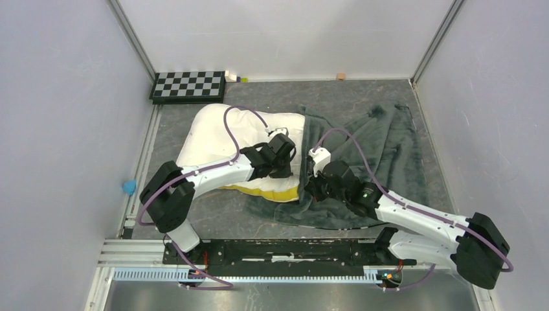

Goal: Put the pillow into the pillowcase

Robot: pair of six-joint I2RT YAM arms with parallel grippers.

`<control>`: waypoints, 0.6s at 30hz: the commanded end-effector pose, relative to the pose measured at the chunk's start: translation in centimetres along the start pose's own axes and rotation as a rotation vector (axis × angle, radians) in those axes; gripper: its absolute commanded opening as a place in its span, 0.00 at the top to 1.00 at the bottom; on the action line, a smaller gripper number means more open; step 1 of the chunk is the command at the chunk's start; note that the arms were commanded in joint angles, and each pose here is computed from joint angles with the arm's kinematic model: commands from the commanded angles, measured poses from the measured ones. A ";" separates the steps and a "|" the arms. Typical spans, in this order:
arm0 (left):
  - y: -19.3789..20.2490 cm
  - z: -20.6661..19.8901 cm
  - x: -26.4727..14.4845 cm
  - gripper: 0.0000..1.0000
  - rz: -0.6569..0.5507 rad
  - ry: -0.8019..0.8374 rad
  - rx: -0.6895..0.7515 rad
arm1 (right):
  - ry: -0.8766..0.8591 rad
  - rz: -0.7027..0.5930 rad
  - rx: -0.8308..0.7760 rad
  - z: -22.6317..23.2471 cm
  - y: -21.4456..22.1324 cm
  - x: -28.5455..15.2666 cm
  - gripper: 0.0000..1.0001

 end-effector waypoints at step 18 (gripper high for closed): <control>-5.6 -0.8 -8.4 0.34 -0.189 0.028 0.022 | 0.298 -0.216 0.030 -4.8 -10.8 -4.0 0.23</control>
Point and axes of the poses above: each gripper's point midway between its finger pads, its own x axis out along the fingers, its own z axis along the line the jaws close on, y = z × x, the point moved 2 cm from there along -x, back along the fingers, and after that the axes turned 1 degree about -x, right-handed, at the moved point
